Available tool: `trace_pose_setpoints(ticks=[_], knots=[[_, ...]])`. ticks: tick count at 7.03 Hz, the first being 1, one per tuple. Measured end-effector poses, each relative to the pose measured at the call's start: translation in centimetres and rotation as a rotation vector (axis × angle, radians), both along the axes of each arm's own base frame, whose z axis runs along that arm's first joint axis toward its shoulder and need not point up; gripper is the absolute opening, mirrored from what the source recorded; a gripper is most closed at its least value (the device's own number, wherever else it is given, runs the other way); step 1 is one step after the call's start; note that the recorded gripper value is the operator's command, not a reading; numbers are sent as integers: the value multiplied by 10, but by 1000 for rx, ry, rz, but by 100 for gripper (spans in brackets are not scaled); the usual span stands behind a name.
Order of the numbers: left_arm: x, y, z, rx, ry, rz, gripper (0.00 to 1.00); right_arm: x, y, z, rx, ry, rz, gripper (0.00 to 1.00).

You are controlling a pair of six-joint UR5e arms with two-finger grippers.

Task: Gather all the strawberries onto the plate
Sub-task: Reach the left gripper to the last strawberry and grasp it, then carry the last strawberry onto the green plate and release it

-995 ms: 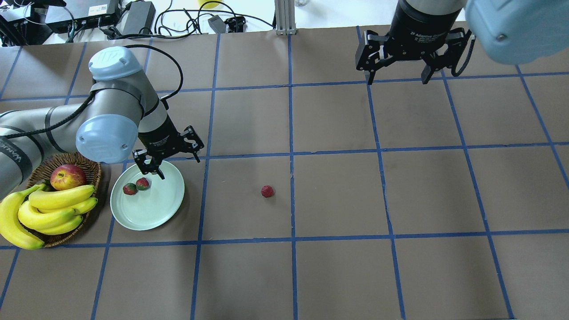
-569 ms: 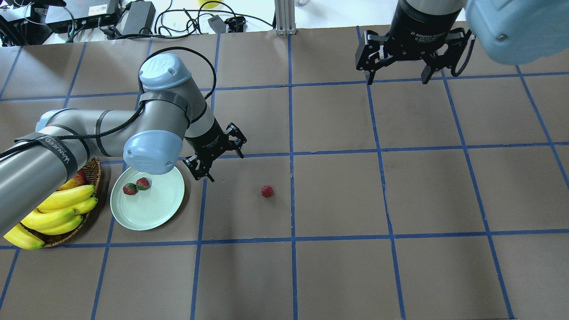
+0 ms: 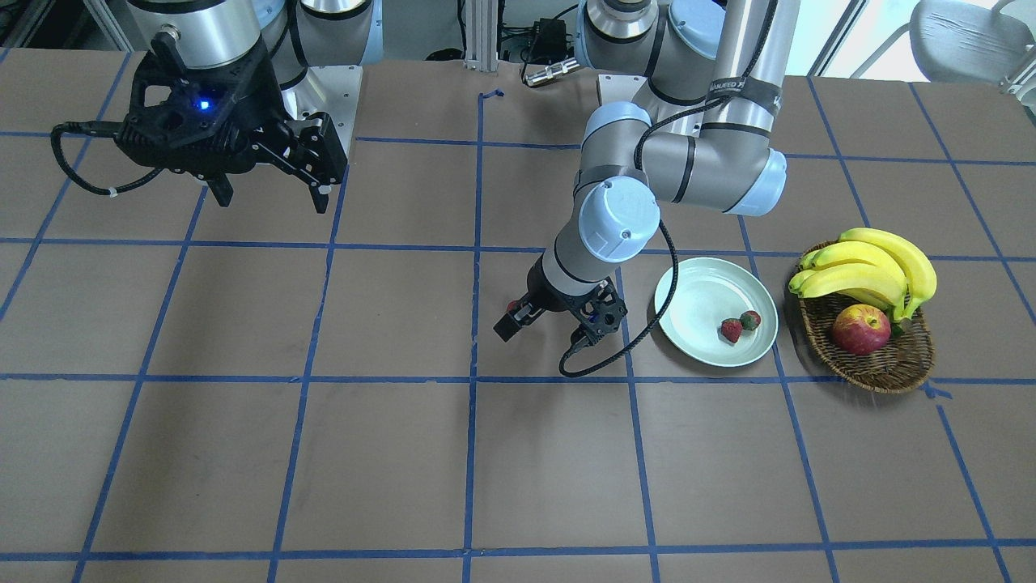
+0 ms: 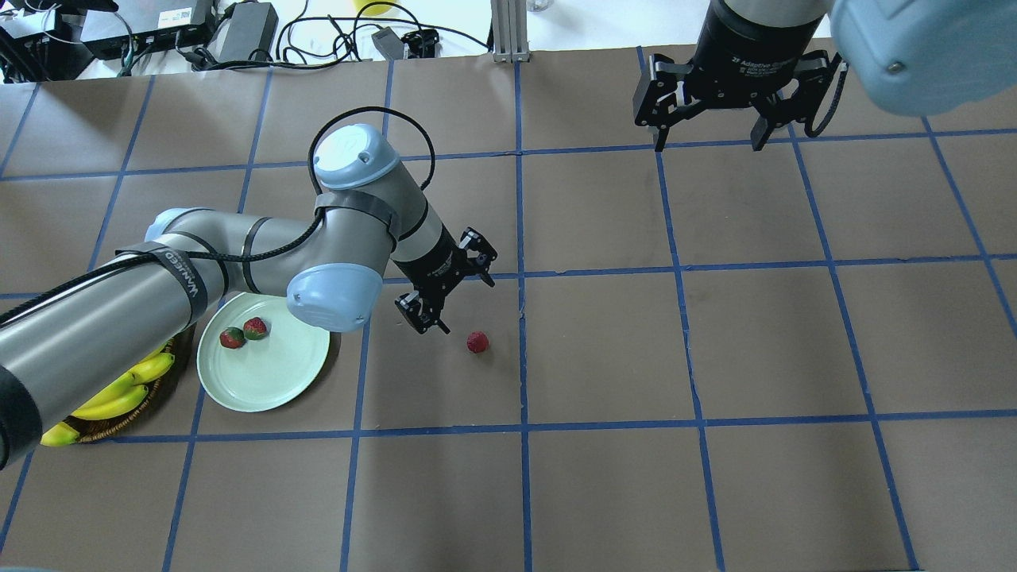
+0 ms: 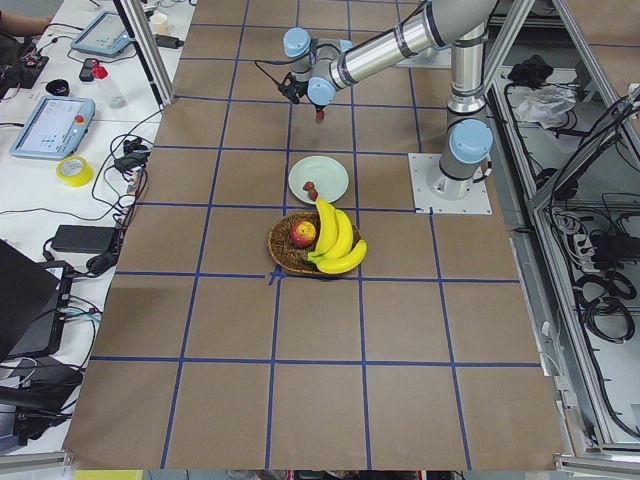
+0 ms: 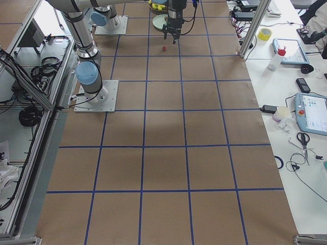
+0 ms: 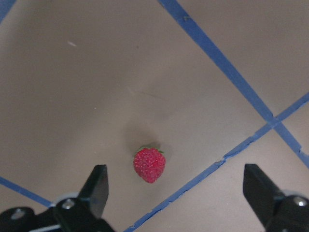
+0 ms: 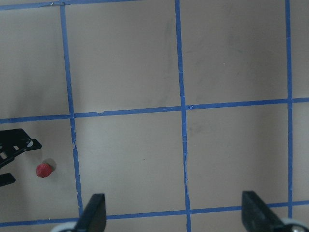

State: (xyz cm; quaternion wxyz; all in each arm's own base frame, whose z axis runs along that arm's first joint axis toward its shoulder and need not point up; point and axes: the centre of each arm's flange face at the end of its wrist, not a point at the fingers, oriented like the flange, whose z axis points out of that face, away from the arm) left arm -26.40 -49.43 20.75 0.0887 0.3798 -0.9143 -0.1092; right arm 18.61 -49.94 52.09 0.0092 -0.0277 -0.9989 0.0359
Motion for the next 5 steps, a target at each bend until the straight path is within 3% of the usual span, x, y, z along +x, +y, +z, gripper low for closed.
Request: trace_pose_setpoints(ticks=[1, 2, 3, 4, 5], knots=[[-6, 6, -13, 21, -7, -8, 94, 0, 0, 0, 0, 0, 0, 100], [-7, 13, -23, 41, -14, -14, 83, 0, 0, 0, 0, -2, 0, 100], [-7, 18, -30, 54, -21, -19, 16, 0, 0, 0, -1, -3, 0, 100], [-6, 20, -32, 57, -26, -22, 0, 0, 0, 0, -1, -3, 0, 100], [-7, 18, -31, 51, -25, -23, 0, 0, 0, 0, -1, -3, 0, 100]])
